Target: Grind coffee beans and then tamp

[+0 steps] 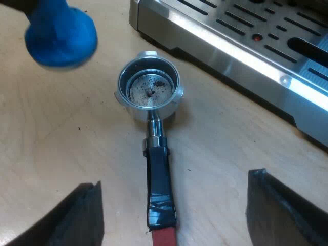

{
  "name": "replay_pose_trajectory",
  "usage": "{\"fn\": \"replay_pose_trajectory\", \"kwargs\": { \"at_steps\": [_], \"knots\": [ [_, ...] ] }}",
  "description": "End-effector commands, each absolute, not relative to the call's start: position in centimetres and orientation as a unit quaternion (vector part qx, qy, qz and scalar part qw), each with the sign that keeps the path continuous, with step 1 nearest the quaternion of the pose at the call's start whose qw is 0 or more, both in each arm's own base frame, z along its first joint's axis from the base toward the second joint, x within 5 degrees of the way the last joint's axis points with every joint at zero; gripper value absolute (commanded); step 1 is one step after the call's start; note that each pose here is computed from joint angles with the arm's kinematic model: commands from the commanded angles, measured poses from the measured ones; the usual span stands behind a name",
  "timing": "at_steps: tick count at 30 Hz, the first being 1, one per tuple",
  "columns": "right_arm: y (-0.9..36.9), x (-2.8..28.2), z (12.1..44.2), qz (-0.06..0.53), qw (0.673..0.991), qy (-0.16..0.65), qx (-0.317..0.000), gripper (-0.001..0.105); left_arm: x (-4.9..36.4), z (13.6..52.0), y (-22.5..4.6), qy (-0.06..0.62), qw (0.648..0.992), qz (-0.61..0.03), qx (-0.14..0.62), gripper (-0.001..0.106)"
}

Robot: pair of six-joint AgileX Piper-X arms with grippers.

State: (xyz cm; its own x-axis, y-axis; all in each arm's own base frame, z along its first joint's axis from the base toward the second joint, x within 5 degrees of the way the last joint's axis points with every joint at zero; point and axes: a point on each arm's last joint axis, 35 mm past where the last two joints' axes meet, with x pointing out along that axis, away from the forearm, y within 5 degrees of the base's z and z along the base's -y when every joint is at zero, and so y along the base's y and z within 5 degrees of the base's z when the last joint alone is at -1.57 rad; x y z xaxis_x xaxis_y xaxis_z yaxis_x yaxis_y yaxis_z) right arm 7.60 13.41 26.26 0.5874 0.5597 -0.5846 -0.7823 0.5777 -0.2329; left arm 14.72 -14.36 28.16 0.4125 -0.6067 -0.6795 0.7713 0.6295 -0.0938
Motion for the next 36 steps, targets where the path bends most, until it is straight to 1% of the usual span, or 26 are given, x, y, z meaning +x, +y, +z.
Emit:
{"fn": "replay_pose_trajectory", "kwargs": {
  "at_steps": [1,5,13,28,36],
  "knots": [
    [13.4,7.6,26.4,0.390,0.860,0.223,-0.242,0.060,15.2,28.4,-15.0,0.330,0.839,-0.417,0.118,0.000],
    [13.4,7.6,26.4,0.390,0.860,0.223,-0.242,0.060,15.8,28.3,-15.6,0.319,0.843,-0.419,0.109,0.000],
    [13.4,7.6,26.4,0.390,0.860,0.223,-0.242,0.060,16.7,26.9,-16.5,0.338,0.834,-0.421,0.112,0.000],
    [13.4,7.6,26.4,0.390,0.860,0.223,-0.242,0.060,18.0,25.5,-17.7,0.343,0.833,-0.419,0.115,0.000],
    [13.4,7.6,26.4,0.390,0.860,0.223,-0.242,0.060,19.1,23.5,-18.6,0.362,0.829,-0.408,0.129,0.000]
  ]
}}
